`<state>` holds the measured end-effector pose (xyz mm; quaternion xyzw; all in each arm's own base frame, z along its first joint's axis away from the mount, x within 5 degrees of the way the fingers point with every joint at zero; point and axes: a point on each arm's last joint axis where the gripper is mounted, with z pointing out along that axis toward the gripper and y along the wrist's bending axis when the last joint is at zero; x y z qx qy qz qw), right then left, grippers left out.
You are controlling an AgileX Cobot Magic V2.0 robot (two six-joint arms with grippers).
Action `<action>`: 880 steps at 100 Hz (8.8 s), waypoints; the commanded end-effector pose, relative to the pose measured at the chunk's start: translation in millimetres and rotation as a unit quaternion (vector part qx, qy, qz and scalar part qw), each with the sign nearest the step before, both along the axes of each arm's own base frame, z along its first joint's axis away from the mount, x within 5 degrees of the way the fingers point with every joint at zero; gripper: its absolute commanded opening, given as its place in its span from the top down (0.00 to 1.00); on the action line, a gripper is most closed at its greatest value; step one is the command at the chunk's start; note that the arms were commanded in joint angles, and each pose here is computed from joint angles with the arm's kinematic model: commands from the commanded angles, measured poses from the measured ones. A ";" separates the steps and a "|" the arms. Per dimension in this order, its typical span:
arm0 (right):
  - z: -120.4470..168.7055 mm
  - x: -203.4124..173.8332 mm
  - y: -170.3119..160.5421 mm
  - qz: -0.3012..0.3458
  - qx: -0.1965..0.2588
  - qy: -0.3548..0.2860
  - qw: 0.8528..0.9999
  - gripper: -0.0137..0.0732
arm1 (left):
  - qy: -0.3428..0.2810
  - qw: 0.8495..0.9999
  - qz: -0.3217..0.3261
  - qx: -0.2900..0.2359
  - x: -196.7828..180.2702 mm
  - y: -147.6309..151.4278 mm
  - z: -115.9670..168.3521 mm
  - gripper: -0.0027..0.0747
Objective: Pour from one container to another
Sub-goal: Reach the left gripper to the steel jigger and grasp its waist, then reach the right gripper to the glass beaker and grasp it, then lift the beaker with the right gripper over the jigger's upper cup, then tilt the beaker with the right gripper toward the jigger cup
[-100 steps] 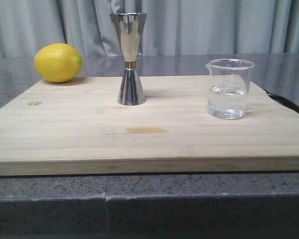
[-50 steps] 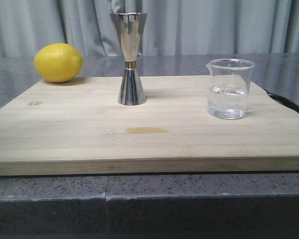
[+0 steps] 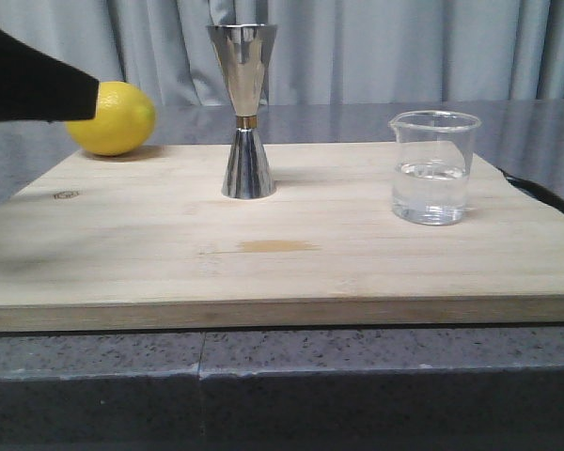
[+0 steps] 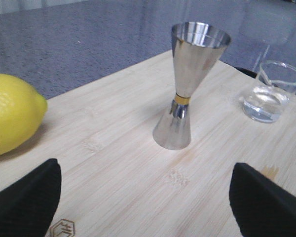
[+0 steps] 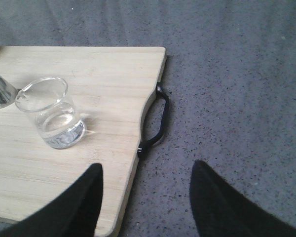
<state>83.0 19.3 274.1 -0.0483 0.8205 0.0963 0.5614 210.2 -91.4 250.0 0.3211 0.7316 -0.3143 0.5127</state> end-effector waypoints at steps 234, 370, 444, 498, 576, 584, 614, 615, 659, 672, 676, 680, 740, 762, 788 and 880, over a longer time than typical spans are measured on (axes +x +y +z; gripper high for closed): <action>-29.3 79.1 41.6 0.243 -0.035 -0.032 0.969 0.42 | -0.086 0.953 -0.259 -0.134 99.3 -96.2 1.9 0.99; -48.6 150.2 59.9 0.342 -0.018 -0.029 0.939 0.33 | -0.104 0.949 -0.261 -0.140 104.1 -97.8 20.0 0.99; -46.1 150.4 61.3 0.350 -0.011 -0.036 0.936 0.61 | -0.104 0.949 -0.261 -0.140 104.1 -97.8 20.0 0.99; -31.2 157.3 63.8 0.361 -0.010 -0.067 0.930 0.61 | -0.102 0.949 -0.268 -0.133 103.0 -98.0 18.6 0.99; 77.9 201.1 63.3 0.396 -0.185 -0.146 0.887 0.61 | -0.071 0.939 -0.312 -0.126 87.0 -118.8 15.2 0.99; 78.8 201.1 63.2 0.400 -0.194 -0.146 0.884 0.61 | -0.070 0.938 -0.317 -0.126 85.0 -121.5 15.2 0.99; 92.1 205.6 62.2 0.399 -0.227 -0.163 0.874 0.61 | -0.068 0.932 -0.334 -0.127 76.9 -132.3 15.2 0.99; 93.1 206.1 62.3 0.399 -0.227 -0.164 0.873 0.61 | -0.068 0.931 -0.334 -0.127 76.8 -132.4 15.2 0.99; 98.1 209.8 88.4 0.424 -0.315 -0.190 0.827 0.61 | -0.056 0.929 -0.341 -0.131 72.9 -137.4 15.2 0.99; 98.7 210.4 92.3 0.418 -0.333 -0.198 0.822 0.61 | -0.056 0.929 -0.341 -0.131 72.9 -137.4 15.2 0.99; 100.0 210.5 93.6 0.417 -0.340 -0.200 0.819 0.61 | -0.056 0.929 -0.341 -0.131 72.9 -137.4 15.2 0.99; 100.9 210.9 93.2 0.416 -0.344 -0.201 0.817 0.61 | -0.056 0.929 -0.341 -0.131 72.9 -137.4 15.2 0.99; 106.9 212.5 94.4 0.414 -0.408 -0.229 0.781 0.61 | -0.056 0.930 -0.338 -0.134 73.3 -137.4 15.8 0.99; 109.9 209.5 95.0 0.421 -0.425 -0.244 0.764 0.61 | -0.056 0.931 -0.331 -0.142 74.8 -136.9 17.3 0.99; 117.4 208.6 96.0 0.425 -0.438 -0.262 0.748 0.61 | -0.056 0.932 -0.326 -0.148 75.6 -137.0 18.2 0.99; 114.8 205.5 96.2 0.455 -0.477 -0.269 0.702 0.61 | -0.054 0.939 -0.310 -0.141 78.8 -137.1 16.9 0.99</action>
